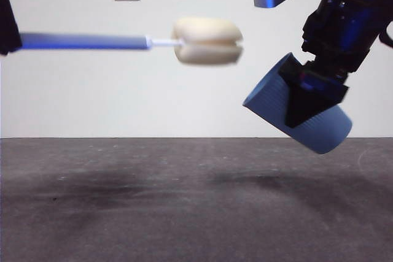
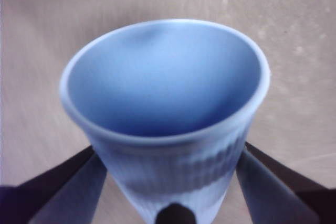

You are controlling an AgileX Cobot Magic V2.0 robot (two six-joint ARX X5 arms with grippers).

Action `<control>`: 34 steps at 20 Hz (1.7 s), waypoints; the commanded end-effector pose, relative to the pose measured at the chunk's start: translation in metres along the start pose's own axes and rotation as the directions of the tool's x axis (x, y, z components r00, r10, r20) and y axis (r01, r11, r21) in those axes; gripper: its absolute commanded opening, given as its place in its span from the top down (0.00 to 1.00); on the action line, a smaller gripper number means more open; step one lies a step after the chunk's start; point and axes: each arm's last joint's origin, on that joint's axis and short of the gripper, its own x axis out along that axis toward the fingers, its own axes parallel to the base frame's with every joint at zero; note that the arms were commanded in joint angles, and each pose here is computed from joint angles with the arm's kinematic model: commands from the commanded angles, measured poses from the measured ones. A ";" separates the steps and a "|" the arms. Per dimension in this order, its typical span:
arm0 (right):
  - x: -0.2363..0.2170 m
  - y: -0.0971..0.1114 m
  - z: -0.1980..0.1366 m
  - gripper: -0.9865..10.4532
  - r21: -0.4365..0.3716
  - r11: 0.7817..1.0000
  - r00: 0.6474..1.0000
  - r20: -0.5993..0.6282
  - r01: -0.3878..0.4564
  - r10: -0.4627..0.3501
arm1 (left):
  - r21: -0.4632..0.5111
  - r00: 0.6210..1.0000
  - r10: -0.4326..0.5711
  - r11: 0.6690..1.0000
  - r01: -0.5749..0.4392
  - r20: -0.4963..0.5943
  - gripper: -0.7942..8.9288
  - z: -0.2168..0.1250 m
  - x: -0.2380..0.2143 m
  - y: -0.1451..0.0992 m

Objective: Pick up the cup brush,pick up the cup,insert the brush into the cup,clean the cup,put the cup brush back,put the cup back to the fixed position on the table

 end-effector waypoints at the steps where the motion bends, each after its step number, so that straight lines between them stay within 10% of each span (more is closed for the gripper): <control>1: -0.005 0.003 0.008 0.93 -0.151 0.988 1.000 0.007 0.031 -0.030 | 0.039 0.999 -0.029 0.999 0.030 -0.041 0.93 0.002 0.010 -0.002; 19: -0.022 0.058 0.028 0.93 -0.618 0.786 1.000 0.019 0.006 0.007 | 0.131 0.993 -0.115 0.984 0.118 -0.031 0.93 0.042 0.060 -0.037; 34: -0.021 0.058 0.026 0.93 -0.621 0.784 0.999 -0.011 0.021 -0.036 | 0.069 0.983 -0.008 0.997 0.021 -0.182 0.93 0.004 0.019 -0.036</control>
